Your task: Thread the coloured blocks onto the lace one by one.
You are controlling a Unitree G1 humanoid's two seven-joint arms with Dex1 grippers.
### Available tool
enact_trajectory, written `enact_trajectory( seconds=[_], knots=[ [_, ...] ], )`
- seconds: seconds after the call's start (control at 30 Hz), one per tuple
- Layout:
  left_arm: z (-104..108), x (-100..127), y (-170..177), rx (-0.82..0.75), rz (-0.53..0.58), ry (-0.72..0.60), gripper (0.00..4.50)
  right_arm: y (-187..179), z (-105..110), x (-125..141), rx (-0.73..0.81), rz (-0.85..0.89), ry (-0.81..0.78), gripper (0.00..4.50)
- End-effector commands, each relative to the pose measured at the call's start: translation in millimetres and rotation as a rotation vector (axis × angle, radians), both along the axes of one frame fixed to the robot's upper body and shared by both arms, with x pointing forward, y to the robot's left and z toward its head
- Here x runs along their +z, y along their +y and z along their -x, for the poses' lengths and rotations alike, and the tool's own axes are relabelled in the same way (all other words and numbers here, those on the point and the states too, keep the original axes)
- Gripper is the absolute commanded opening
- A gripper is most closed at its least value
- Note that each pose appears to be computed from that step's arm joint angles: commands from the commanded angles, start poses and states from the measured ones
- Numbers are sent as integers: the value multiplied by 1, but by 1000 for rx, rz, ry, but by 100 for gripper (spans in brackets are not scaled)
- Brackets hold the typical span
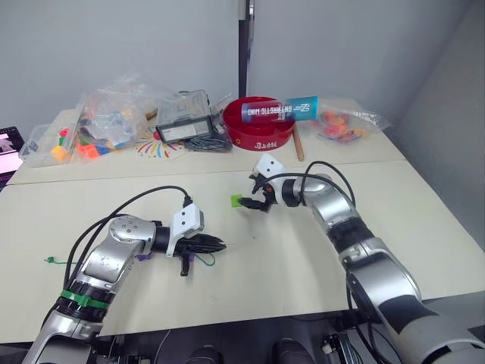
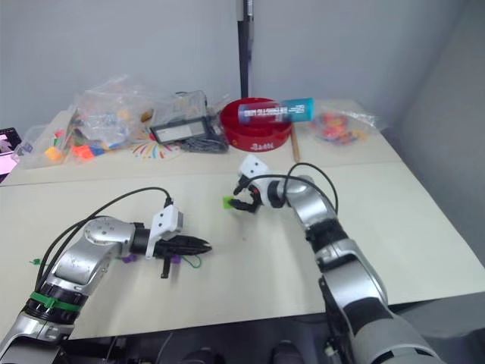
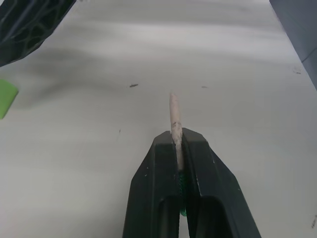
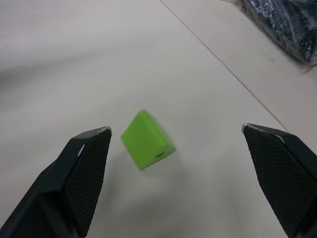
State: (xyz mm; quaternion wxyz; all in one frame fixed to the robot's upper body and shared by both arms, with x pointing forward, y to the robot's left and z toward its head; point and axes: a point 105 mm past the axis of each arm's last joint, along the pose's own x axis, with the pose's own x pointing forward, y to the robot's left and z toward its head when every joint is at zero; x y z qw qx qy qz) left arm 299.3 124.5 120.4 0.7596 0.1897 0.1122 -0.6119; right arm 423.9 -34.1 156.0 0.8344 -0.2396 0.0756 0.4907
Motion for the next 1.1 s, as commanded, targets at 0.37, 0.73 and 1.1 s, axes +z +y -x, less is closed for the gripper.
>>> enact_trajectory(
  seconds=[0.37, 0.73, 1.1],
  knots=[
    [4, 6, -1, -4, 6, -27, 0, 32, 1, -2, 108, 73, 86, 447],
    [7, 3, 3, 6, -3, -24, 0, 39, -1, -22, 22, 71, 124, 447],
    [7, 2, 5, 9, -6, -24, 0, 29, -2, -38, -39, 103, 164, 191]
  ],
)
